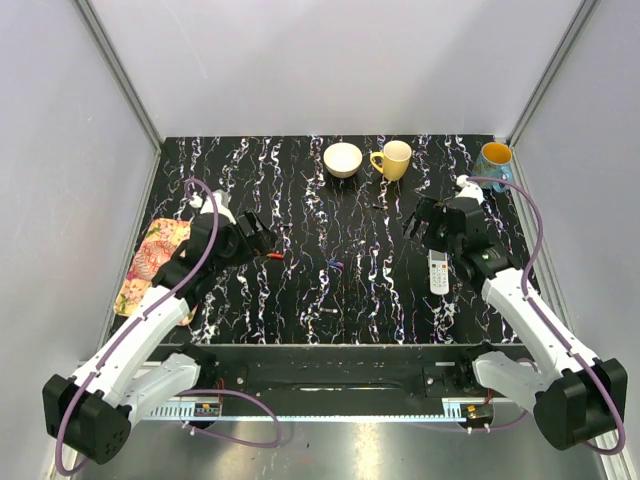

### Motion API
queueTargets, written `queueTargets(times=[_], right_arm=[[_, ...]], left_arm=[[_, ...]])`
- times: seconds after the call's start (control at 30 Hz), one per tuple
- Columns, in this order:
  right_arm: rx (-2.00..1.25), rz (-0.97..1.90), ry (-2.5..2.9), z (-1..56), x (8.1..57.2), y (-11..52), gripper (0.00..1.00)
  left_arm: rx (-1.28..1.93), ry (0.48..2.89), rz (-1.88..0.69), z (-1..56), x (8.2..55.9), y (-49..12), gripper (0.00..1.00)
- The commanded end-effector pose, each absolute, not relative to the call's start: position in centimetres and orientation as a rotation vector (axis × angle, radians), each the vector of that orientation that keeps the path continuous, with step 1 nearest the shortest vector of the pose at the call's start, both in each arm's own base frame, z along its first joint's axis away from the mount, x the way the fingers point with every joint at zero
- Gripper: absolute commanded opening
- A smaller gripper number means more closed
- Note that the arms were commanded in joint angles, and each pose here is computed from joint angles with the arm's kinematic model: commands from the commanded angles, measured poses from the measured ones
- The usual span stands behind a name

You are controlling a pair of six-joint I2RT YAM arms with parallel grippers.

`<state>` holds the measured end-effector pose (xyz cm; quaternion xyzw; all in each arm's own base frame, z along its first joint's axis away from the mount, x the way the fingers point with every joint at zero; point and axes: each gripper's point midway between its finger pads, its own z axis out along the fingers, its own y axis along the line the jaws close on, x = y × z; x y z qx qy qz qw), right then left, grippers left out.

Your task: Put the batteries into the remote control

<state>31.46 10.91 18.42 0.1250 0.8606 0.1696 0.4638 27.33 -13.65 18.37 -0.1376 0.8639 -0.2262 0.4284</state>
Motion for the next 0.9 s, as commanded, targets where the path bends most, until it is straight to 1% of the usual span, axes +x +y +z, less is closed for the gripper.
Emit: queueTargets(times=[0.0, 0.03, 0.13, 0.23, 0.47, 0.6, 0.7, 0.87], right_arm=[[0.385, 0.192, 2.18, 18.1, 31.0, 7.8, 1.0], [0.386, 0.121, 2.27, 16.0, 30.4, 7.2, 1.0], [0.41, -0.001, 2.415, 12.6, 29.0, 6.3, 0.99], [0.436, -0.048, 2.472, 10.1, 28.0, 5.8, 0.99], [0.523, -0.091, 2.514, 8.3, 28.1, 3.6, 1.0], [0.601, -0.017, 2.547, 6.9, 28.6, 2.5, 1.0], [0.552, 0.032, 2.551, 6.9, 28.9, 3.2, 1.0], [0.507, 0.094, 2.528, 7.5, 28.9, 3.8, 0.99]], left_arm=[[-0.288, 2.138, -0.647, 18.7, 27.3, -14.8, 0.99], [-0.267, 2.126, -0.685, 19.0, 27.3, -15.3, 0.99], [-0.2, 2.098, -0.815, 19.6, 26.7, -17.1, 0.99], [-0.161, 2.065, -0.904, 19.8, 26.2, -18.2, 0.99], [-0.125, 2.08, -0.924, 19.1, 25.8, -18.7, 0.99], [-0.122, 2.079, -0.958, 18.8, 25.3, -19.1, 0.97], [-0.099, 2.04, -1.013, 19.4, 25.3, -19.8, 0.97], [-0.07, 2.059, -1.079, 19.1, 25.0, -20.8, 0.97]])
